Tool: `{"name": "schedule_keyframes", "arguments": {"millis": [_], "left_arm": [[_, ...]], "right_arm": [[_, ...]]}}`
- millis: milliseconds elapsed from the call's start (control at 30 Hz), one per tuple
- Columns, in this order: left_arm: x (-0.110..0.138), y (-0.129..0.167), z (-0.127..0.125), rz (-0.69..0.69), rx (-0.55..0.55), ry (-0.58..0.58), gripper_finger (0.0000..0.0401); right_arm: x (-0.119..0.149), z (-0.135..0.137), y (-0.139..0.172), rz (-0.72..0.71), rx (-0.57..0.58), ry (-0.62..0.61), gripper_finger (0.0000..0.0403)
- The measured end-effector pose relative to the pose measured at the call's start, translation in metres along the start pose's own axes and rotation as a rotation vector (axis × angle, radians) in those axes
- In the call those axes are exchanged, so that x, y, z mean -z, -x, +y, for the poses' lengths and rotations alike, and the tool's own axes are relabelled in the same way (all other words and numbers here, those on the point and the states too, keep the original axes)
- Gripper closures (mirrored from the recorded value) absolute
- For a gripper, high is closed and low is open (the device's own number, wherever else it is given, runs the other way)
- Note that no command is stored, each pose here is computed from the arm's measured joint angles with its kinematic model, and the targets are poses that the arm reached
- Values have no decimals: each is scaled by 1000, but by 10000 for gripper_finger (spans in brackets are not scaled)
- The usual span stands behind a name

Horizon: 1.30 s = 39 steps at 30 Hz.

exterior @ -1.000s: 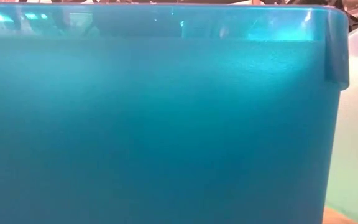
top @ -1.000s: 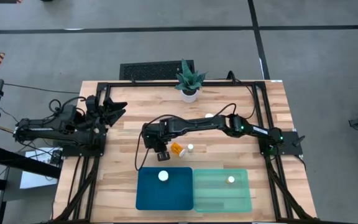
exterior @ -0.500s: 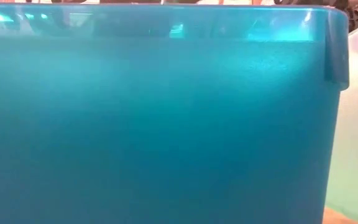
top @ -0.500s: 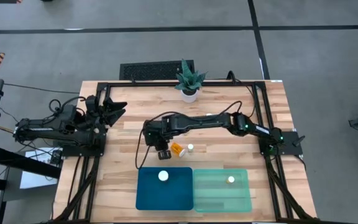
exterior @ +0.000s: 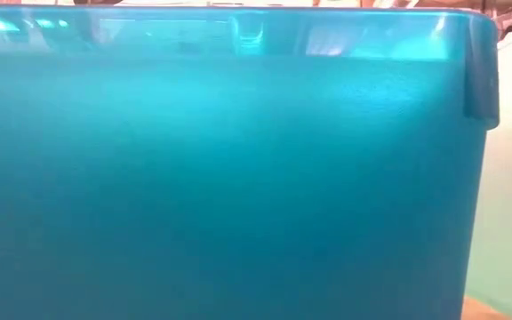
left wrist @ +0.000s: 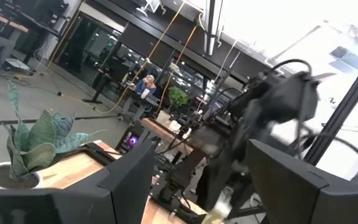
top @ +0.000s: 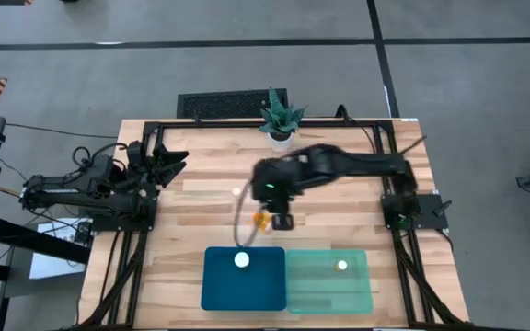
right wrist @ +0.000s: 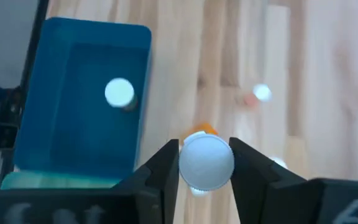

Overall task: Pick and place medicine bottles into bin by pill shape (circle, oval)
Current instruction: Put the small yellow pill bottle into the light blue bin

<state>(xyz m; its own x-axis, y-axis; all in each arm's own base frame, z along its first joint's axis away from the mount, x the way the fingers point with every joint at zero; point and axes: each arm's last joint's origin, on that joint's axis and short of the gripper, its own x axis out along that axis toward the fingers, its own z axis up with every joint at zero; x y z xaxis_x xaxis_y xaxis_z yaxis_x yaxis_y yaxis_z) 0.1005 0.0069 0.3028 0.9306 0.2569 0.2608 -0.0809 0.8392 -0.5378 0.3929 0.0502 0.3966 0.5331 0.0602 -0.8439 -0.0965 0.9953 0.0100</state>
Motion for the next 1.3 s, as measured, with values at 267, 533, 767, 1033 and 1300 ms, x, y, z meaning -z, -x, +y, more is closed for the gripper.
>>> {"name": "schedule_keyframes", "arguments": {"millis": [267,533,767,1033,1300], "left_arm": [[0,0,0,1,0,0,154],[0,0,0,2,0,0,154],[0,0,0,5,-1,-1,154],[2,0,1,20,-11,-12,154],[4,0,3,33,-39,-19,154]], "right_arm": [[41,81,58,53,187,-79,272],[74,175,67,-55,211,-201,273],[100,236,38,-35,214,-301,276],[158,256,20,47,314,-454,270],[234,198,61,48,344,-637,270]]}}
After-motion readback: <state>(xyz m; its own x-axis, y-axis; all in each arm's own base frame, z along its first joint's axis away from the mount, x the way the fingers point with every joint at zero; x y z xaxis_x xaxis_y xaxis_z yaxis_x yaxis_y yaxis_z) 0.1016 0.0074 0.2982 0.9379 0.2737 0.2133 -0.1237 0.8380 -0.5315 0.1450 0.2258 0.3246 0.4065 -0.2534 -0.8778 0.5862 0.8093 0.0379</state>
